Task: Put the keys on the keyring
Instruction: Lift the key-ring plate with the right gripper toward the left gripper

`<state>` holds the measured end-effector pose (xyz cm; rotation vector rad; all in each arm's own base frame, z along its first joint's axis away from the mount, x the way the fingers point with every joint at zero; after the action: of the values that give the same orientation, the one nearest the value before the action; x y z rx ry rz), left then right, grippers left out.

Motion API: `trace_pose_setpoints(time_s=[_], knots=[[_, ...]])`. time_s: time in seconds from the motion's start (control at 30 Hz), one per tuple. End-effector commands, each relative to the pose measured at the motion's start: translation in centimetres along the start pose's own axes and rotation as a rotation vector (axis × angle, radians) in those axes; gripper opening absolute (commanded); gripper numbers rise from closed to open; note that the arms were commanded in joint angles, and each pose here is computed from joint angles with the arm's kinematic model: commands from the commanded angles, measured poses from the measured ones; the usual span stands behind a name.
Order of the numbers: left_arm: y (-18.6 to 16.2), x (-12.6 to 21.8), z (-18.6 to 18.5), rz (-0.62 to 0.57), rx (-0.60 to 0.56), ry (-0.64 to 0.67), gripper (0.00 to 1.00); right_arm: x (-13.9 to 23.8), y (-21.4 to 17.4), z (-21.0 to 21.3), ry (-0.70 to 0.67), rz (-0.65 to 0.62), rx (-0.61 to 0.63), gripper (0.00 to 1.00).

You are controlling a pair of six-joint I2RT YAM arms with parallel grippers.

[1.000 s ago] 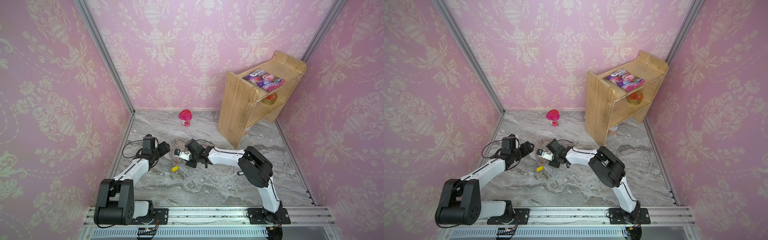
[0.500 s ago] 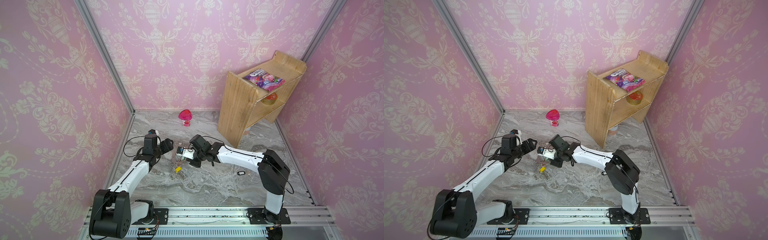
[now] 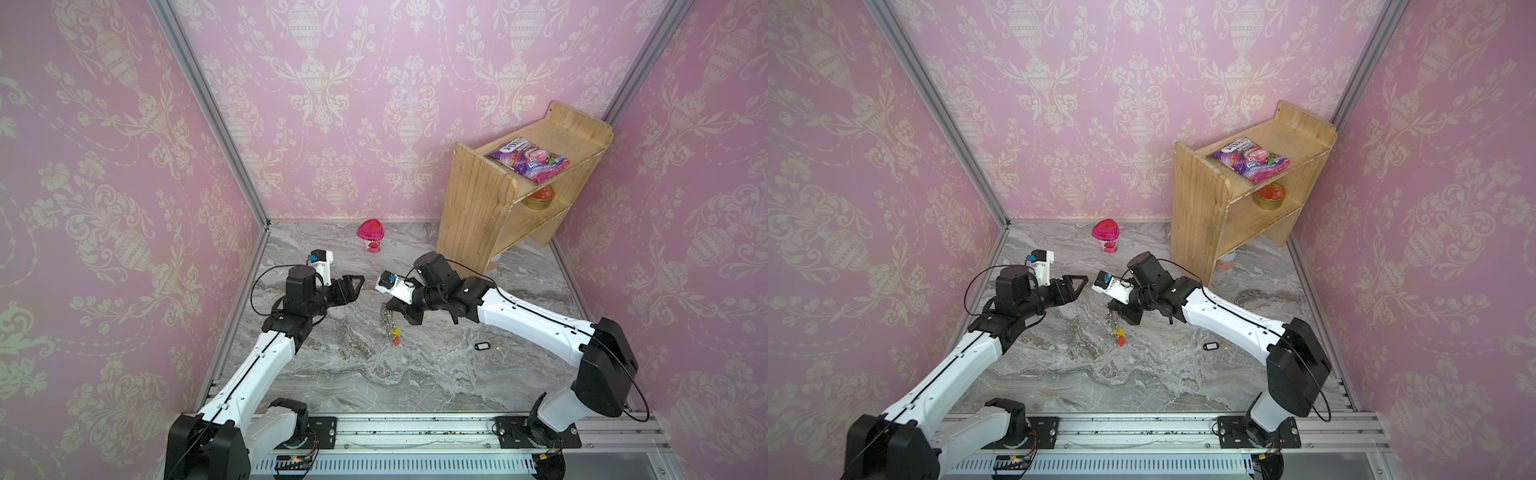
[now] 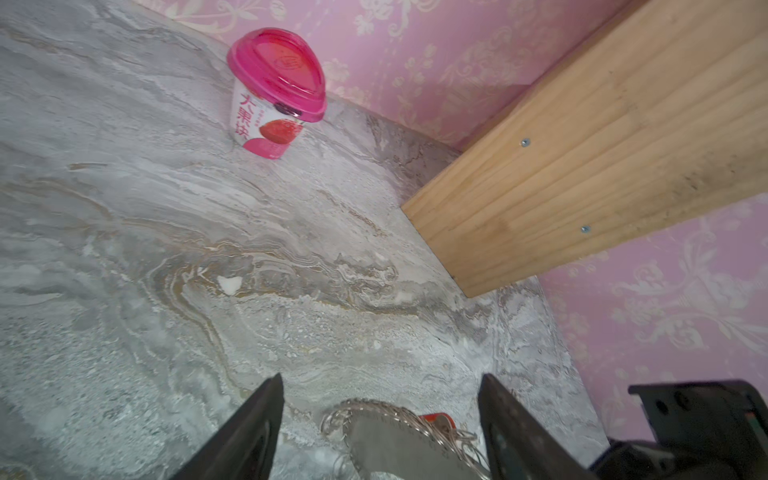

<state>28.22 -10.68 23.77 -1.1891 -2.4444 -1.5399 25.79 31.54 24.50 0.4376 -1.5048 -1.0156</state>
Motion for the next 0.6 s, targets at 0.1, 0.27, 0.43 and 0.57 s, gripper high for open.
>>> trace_pose_setpoints(time_s=[0.1, 0.27, 0.43, 0.57], knots=[[1.3, 0.9, -5.8, 0.023, -0.218, -0.297, 0.7, 3.8, 1.6, 0.6, 0.119, -0.104, -0.053, 0.0], [1.4, 1.7, -8.3, 0.021, -0.31, -0.464, 0.56, 5.4, 2.1, 0.7, 0.148, -0.137, -0.061, 0.0], [1.6, 2.5, -9.9, -0.003, -0.377, -0.58, 0.42, 7.1, 2.7, 0.6, 0.192, -0.199, -0.086, 0.0], [1.2, 3.1, -11.1, 0.0, -0.444, -0.648, 0.39, 8.2, 3.0, 0.5, 0.249, -0.23, -0.106, 0.0]])
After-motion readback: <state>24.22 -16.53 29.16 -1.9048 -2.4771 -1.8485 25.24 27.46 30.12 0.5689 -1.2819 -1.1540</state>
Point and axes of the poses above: each gripper's point midway between its finger pads, its own x axis back along the fingers, its own z axis along the line the jaws close on, y = z × x, the point moved 6 cm from there along x, back along the fingers, and after that the axes turned 8 degrees about -x, right-handed, at the moved point
